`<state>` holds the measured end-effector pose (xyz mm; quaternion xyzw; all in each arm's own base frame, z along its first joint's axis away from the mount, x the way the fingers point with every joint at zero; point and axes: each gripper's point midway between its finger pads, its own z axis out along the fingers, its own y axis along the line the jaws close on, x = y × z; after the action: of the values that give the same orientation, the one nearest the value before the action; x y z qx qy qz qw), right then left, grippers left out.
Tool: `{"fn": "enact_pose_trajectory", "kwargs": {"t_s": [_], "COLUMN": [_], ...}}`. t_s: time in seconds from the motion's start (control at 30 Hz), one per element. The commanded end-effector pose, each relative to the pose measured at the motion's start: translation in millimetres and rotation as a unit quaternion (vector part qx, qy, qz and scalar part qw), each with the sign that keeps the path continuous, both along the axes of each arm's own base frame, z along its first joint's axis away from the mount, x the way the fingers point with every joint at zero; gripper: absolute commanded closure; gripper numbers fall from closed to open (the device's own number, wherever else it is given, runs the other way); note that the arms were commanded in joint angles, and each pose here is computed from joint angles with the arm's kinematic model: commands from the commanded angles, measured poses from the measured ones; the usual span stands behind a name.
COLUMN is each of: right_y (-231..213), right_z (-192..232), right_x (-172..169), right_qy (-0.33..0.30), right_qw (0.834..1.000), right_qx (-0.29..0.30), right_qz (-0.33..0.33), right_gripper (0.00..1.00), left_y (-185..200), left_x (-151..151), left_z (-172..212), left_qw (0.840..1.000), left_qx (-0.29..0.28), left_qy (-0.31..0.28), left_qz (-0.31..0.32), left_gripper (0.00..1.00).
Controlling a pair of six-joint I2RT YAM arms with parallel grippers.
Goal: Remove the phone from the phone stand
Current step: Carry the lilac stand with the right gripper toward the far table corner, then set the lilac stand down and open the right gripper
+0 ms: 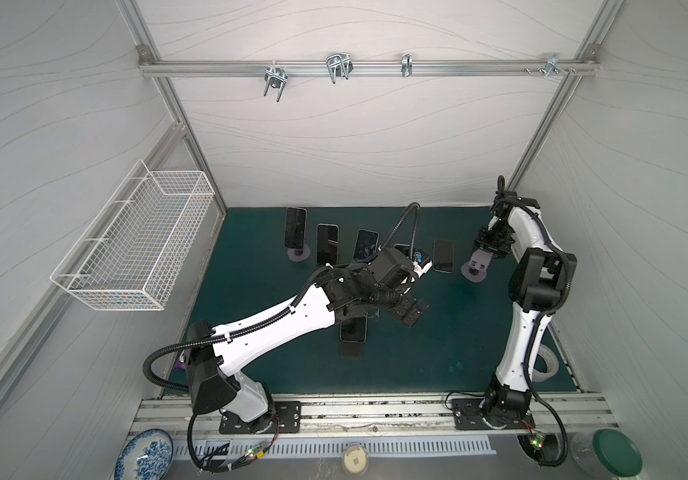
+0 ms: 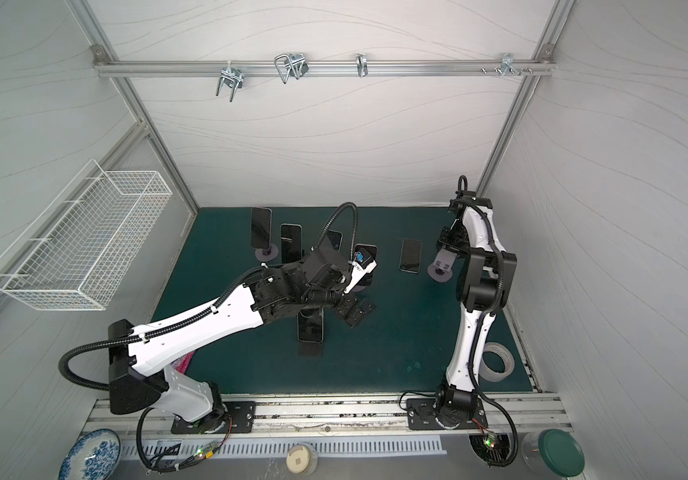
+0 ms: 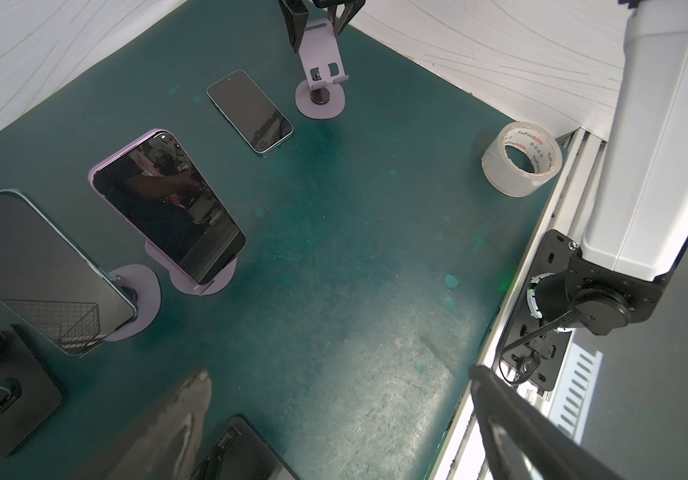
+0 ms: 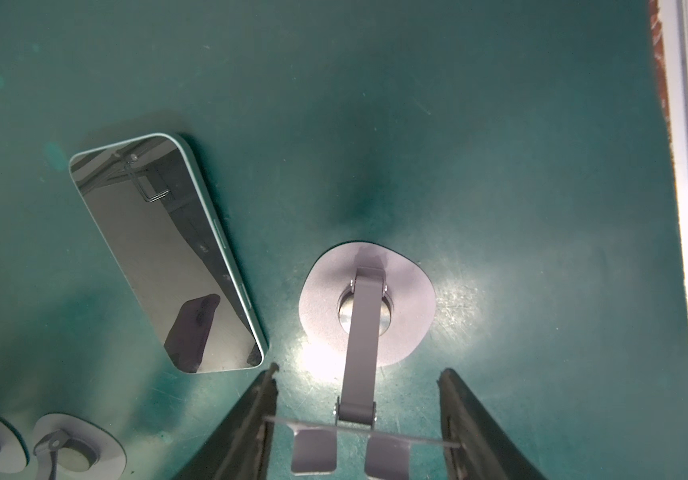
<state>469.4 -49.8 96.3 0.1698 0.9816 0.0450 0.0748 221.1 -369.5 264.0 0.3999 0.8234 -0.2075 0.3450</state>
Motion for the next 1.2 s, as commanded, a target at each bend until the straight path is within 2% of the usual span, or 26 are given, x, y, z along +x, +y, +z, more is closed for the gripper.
{"fn": "enact_pose_trajectory", "kwargs": {"t_s": [0.0,0.27,0.57,0.6,1.17], "right_y": [4,5,-2,-3,-11], "right_z": [-8,-5,11,14,75], "right_x": [-1,-5,-5,-5,-2], "right_qy": [0.014,0.020,0.007,0.003,-0.062], "right_qw": [1.000,1.000,1.000,1.000,0.997], "right_qx": [0.023,0.024,0.002,0.000,-0.038], "right_qz": [-0.005,-0.007,-0.012,-0.014,-0.028], "right_gripper": [0.40,0.23,0.09,0.01,0.01], "left_y": [1,2,3,3,9], "left_x": [6,5,5,5,4], "left_z": [23,24,24,25,30], "left_qw": [1.000,0.999,0.999,0.999,0.999], "left_qx": [-0.019,-0.021,-0.026,-0.026,-0.039], "left_qy": [-0.022,-0.023,-0.028,-0.028,-0.035], "left_qz": [0.007,0.005,0.006,0.007,0.013], "left_gripper": [0.02,0.02,0.02,0.02,0.02]}}
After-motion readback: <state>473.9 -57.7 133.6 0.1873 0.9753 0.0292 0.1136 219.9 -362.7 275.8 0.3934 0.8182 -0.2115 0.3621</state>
